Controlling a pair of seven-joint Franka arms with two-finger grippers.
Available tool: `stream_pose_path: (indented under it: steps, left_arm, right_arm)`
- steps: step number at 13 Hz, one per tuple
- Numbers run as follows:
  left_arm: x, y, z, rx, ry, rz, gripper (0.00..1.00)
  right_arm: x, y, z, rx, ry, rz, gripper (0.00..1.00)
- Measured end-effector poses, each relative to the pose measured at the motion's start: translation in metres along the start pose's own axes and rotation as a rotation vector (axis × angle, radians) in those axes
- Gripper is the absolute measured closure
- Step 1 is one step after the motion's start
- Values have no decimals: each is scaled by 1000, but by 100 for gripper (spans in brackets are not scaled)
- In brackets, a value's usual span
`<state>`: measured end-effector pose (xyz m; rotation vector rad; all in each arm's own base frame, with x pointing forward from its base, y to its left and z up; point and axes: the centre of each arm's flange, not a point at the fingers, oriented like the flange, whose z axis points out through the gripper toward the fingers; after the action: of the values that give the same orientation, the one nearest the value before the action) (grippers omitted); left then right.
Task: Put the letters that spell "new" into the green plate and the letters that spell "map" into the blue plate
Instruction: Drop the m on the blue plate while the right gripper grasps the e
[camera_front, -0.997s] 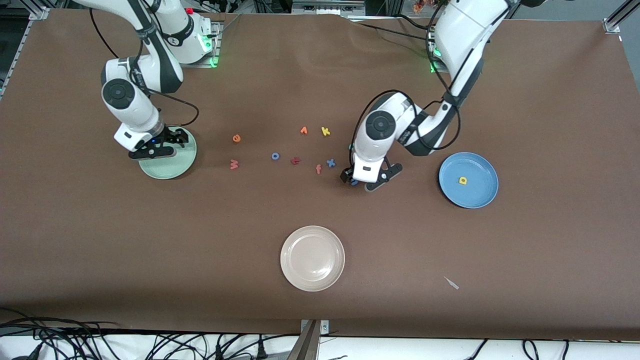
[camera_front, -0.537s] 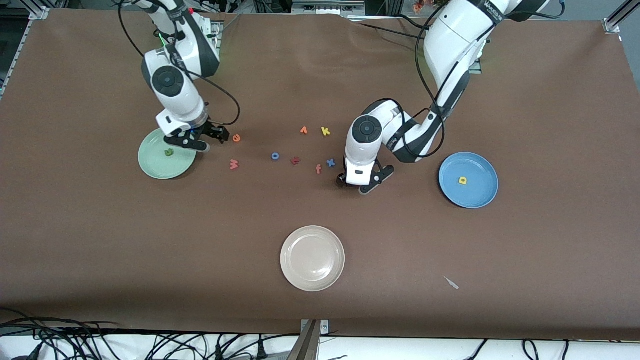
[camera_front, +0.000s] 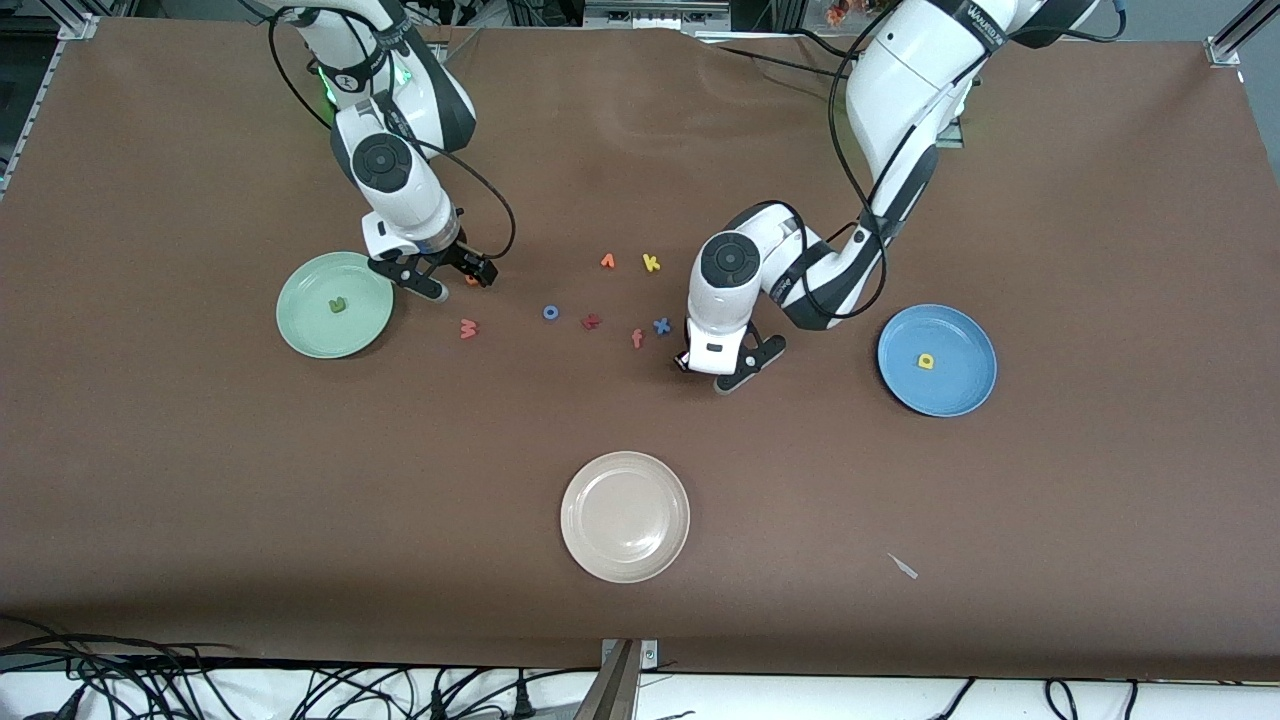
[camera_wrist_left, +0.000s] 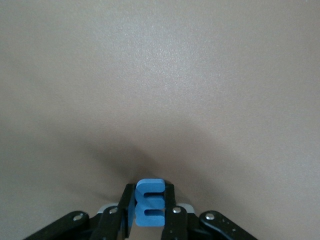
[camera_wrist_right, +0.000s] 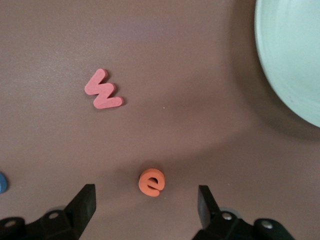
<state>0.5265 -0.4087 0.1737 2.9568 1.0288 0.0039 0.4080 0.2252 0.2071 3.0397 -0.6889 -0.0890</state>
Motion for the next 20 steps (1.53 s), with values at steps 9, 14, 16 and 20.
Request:
stream_pose_path:
  steps: [9, 14, 16, 20]
  left_arm:
    - [129, -76, -31, 299, -148, 455, 73]
    - [229, -162, -56, 322, -363, 848, 73]
    - [254, -190, -50, 292, -414, 935, 73]
    - [263, -202, -43, 256, -451, 992, 48]
  right_arm:
    - [-6, -1, 31, 2, -15, 18, 43]
    - [-8, 0, 34, -3, -20, 16, 51]
    - [-8, -1, 34, -2, -20, 15, 58]
    - [-8, -3, 32, -4, -22, -8, 72]
